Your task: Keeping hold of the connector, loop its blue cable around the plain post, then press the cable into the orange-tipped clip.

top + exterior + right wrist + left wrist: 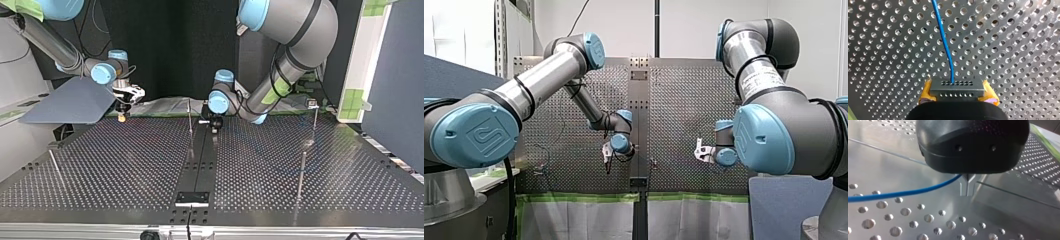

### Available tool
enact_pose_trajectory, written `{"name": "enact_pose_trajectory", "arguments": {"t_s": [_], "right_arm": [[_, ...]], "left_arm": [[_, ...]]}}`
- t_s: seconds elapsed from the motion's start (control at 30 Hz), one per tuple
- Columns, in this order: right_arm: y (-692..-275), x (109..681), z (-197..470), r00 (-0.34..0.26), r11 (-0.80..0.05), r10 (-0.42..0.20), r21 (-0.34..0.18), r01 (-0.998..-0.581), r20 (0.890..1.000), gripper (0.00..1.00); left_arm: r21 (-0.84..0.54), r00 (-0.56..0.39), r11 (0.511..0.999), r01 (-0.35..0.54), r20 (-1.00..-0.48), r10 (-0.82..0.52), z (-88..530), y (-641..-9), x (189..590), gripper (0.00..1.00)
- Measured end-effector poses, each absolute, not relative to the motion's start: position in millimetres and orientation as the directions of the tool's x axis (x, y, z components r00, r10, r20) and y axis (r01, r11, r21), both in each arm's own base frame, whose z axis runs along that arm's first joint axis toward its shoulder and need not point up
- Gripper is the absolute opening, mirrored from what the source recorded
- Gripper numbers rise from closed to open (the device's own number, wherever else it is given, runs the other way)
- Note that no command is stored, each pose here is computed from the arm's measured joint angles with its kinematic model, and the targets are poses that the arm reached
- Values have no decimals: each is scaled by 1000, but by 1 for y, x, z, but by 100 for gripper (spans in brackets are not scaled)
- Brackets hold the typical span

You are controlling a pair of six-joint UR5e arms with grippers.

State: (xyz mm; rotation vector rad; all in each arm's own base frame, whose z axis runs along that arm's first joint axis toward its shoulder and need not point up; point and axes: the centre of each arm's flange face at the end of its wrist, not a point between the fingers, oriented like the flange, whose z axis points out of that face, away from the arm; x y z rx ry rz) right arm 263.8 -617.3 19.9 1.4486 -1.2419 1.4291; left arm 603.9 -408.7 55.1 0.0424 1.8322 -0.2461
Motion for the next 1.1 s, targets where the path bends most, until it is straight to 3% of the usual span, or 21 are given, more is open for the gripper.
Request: {"name": "enact_pose_trajectory", "arguments": {"t_s": [0.3,0.37,0.4,0.47,0.73,0.77,0.8,0.87,0.9,0.93,1.1], "right_arm": [[-622,261,21,-94,-269,-133,-127,-955,987,0],[-622,260,20,-94,-268,-134,-127,-955,986,0],[-622,260,20,-94,-268,-135,-128,-955,986,0],[-621,260,20,-94,-268,-137,-128,-955,986,0],[-621,260,19,-94,-267,-141,-129,-955,986,0],[-621,260,18,-94,-267,-141,-129,-955,986,0],[-621,260,18,-93,-267,-142,-129,-955,986,0],[-621,260,18,-93,-267,-143,-129,-955,985,0],[-621,260,18,-93,-267,-143,-129,-955,985,0],[-621,260,18,-93,-267,-144,-129,-955,985,0],[-620,260,17,-92,-267,-148,-130,-955,985,0]], "left_arm": [[-148,-273,977,154,-957,-102,55,-408,604,0],[-143,-269,978,151,-958,-99,55,-408,604,29],[-138,-264,979,148,-960,-95,55,-409,604,29],[-131,-254,981,146,-963,-91,55,-409,603,40],[-142,-239,979,144,-965,-105,50,-411,597,43],[-150,-239,978,148,-965,-112,49,-412,597,51],[-159,-239,975,155,-964,-120,48,-412,597,51],[-167,-241,971,169,-963,-123,48,-414,596,78],[-167,-243,969,181,-963,-121,48,-415,595,78],[-165,-245,968,191,-963,-116,47,-417,595,100],[-119,-267,971,210,-962,-60,45,-421,587,100]]}}
